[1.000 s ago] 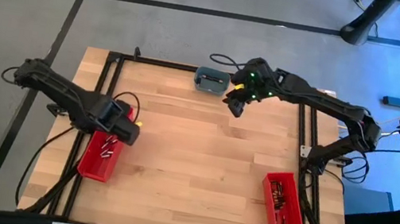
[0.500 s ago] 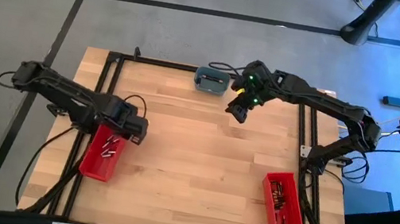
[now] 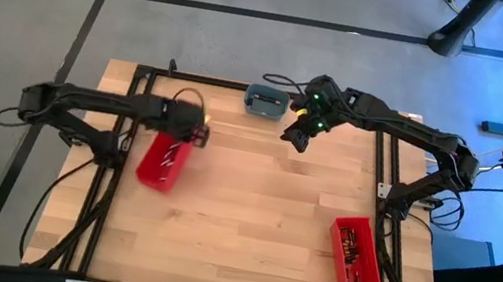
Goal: Sort batteries
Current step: Move the left red bin to the left side of the blue bin
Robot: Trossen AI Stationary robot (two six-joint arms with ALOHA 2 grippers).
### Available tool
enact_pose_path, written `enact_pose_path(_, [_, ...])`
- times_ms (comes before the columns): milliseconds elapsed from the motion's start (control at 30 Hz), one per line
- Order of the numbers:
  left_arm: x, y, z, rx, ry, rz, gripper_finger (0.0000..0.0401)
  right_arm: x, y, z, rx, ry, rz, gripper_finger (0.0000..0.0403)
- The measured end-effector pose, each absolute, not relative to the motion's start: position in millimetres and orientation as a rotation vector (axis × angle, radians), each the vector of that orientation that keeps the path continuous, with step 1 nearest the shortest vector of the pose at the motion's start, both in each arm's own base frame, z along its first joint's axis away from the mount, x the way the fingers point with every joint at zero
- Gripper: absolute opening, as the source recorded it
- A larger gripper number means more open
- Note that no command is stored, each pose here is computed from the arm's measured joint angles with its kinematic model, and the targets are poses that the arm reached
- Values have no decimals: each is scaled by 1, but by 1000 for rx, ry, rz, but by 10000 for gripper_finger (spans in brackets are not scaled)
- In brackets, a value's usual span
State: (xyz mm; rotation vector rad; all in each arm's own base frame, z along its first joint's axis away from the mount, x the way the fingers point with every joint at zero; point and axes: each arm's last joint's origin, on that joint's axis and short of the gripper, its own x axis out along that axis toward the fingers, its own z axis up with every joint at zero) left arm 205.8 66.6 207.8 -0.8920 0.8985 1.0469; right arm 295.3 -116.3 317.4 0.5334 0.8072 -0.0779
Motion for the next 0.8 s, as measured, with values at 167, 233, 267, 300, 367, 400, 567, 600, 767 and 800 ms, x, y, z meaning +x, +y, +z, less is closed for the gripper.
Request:
enact_pose_path(167, [225, 114, 192, -887, 765, 1076, 4, 300, -119, 323, 565, 734, -94, 143])
enact_pose_path(233, [231, 130, 185, -888, 714, 1084, 3, 302, -119, 325, 585, 703, -102, 143])
enact_pose_path(267, [233, 138, 182, -892, 694, 1093, 3, 303, -120, 326, 601, 687, -107, 143])
enact_pose_path(300, [236, 145, 180, -889, 678, 1100, 4, 304, -120, 327, 617, 673, -112, 143])
enact_pose_path(367, [240, 158, 177, -867, 649, 1105, 6, 306, -121, 329, 644, 642, -118, 143])
enact_pose_path(400, [242, 164, 177, -856, 633, 1107, 6, 307, -121, 331, 656, 625, -113, 143])
enact_pose_path(567, [249, 192, 175, -837, 569, 1125, 3, 312, -122, 339, 710, 534, -59, 143])
enact_pose_path(600, [250, 195, 174, -836, 562, 1125, 3, 313, -122, 341, 720, 517, -48, 143])
enact_pose_path(767, [252, 207, 172, -836, 534, 1119, 15, 317, -121, 347, 754, 454, -8, 143])
enact_pose_path(800, [251, 208, 172, -831, 533, 1119, 17, 318, -120, 348, 754, 450, -1, 143])
